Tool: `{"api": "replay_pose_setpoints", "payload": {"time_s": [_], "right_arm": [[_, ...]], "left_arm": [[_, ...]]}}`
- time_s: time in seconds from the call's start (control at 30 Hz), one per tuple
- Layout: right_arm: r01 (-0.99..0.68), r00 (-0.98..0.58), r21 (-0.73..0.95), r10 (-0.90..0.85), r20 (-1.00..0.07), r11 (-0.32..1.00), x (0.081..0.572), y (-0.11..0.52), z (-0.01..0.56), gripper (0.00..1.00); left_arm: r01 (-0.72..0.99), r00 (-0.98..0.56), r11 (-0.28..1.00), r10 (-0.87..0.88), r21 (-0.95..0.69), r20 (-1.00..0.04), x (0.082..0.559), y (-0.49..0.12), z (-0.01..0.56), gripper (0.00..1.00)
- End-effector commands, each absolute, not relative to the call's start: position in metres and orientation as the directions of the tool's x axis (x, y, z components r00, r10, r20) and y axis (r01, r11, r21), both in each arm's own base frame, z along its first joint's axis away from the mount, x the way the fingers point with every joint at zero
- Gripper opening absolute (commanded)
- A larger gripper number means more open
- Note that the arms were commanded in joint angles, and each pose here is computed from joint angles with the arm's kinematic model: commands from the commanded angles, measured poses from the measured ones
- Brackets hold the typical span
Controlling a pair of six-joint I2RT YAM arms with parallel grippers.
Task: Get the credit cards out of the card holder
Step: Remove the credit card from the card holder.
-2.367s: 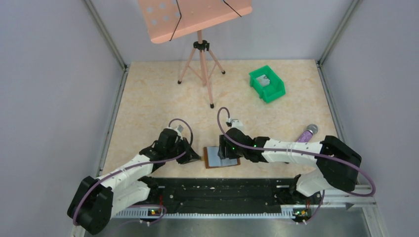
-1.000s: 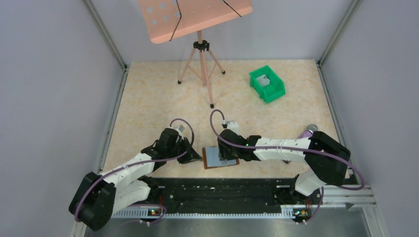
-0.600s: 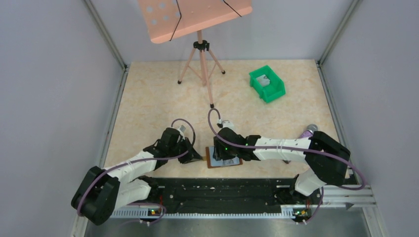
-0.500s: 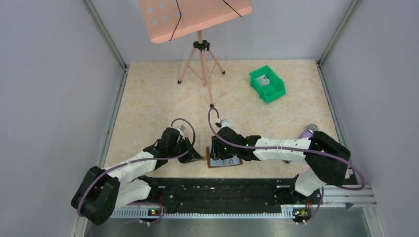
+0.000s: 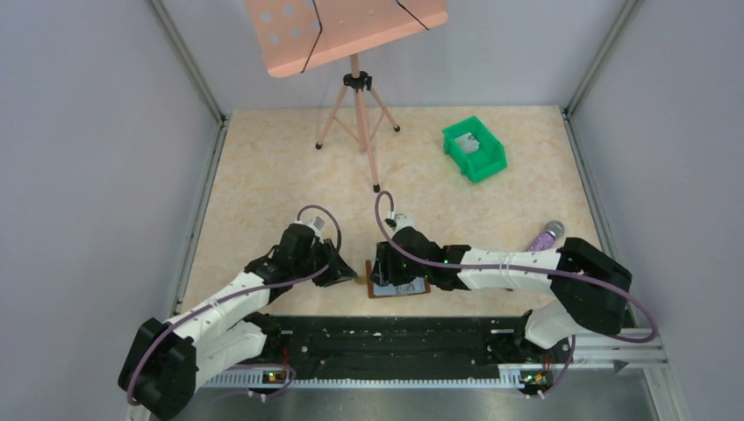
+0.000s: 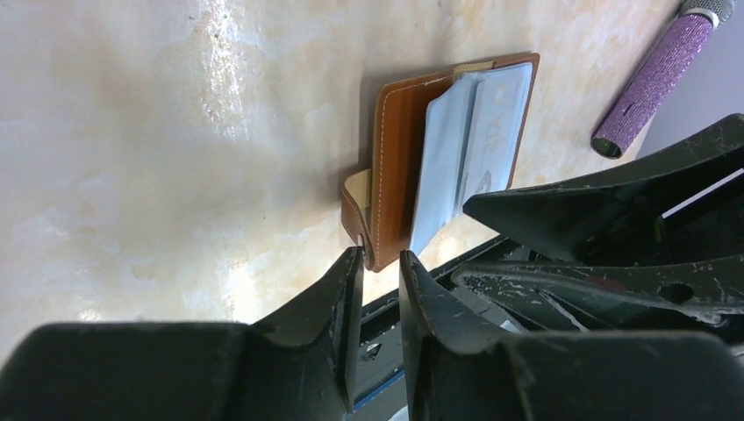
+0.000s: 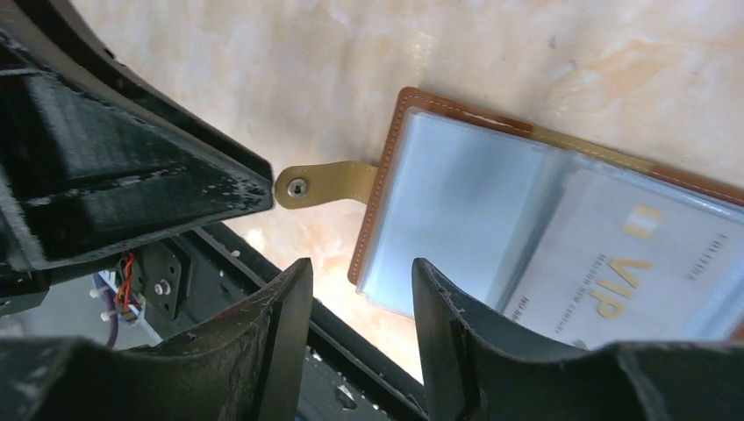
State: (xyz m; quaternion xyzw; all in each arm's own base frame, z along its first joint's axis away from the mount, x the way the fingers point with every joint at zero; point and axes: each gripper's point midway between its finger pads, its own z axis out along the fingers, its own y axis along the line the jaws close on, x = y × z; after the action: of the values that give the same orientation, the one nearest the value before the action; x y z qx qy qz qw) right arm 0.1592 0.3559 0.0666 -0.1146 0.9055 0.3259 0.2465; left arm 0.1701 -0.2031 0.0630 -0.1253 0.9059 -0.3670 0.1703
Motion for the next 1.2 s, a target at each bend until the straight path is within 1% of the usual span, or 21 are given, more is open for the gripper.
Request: {"api": "replay_pose_setpoints", "payload": {"time_s": [0.0, 0.13, 0.23, 0.37, 0.5, 0.57, 0.63, 0.77, 1.03, 1.17], "right_arm": [[-0.353, -0.813, 0.496, 0.003, -0.583, 0.794, 0.177, 0.338, 0.096, 0.47], [-0.326, -0.793, 0.445, 0.015, -0.609, 0.834, 0.184, 0.307, 0.096, 0.46], [-0.310, -0.789, 0.446, 0.035, -0.614, 0.839, 0.187, 0.288, 0.097, 0.39], [-0.301, -0.790, 0.499, 0.080, -0.608, 0.812, 0.189, 0.272, 0.100, 0.30], [-0.299, -0.802, 0.558, 0.113, -0.587, 0.774, 0.188, 0.267, 0.095, 0.30], [-0.312, -0.815, 0.570, 0.094, -0.571, 0.760, 0.184, 0.268, 0.089, 0.30], [-0.310, -0.833, 0.581, 0.079, -0.547, 0.753, 0.180, 0.267, 0.079, 0.30], [-0.275, -0.849, 0.609, 0.110, -0.518, 0.744, 0.182, 0.264, 0.062, 0.30], [-0.189, -0.874, 0.543, 0.112, -0.473, 0.818, 0.175, 0.239, 0.022, 0.29], [-0.151, -0.886, 0.538, 0.128, -0.446, 0.829, 0.166, 0.229, 0.010, 0.29]], "left_arm": [[-0.052, -0.892, 0.700, -0.353, -0.712, -0.282, 0.182, -0.205, 0.094, 0.29], [0.024, -0.898, 0.644, -0.322, -0.764, -0.300, 0.186, -0.221, 0.124, 0.30], [0.076, -0.904, 0.614, -0.291, -0.786, -0.314, 0.189, -0.238, 0.139, 0.31], [0.119, -0.914, 0.618, -0.238, -0.777, -0.329, 0.188, -0.261, 0.145, 0.30], [0.131, -0.920, 0.599, -0.223, -0.790, -0.322, 0.188, -0.286, 0.138, 0.30], [0.129, -0.923, 0.591, -0.222, -0.797, -0.314, 0.188, -0.295, 0.129, 0.30], [0.150, -0.919, 0.591, -0.211, -0.792, -0.332, 0.190, -0.303, 0.122, 0.30], [0.153, -0.920, 0.621, -0.195, -0.769, -0.341, 0.195, -0.309, 0.093, 0.30], [0.119, -0.918, 0.675, -0.204, -0.728, -0.339, 0.196, -0.318, 0.052, 0.30], [0.109, -0.919, 0.715, -0.191, -0.690, -0.344, 0.192, -0.316, 0.034, 0.31]]}}
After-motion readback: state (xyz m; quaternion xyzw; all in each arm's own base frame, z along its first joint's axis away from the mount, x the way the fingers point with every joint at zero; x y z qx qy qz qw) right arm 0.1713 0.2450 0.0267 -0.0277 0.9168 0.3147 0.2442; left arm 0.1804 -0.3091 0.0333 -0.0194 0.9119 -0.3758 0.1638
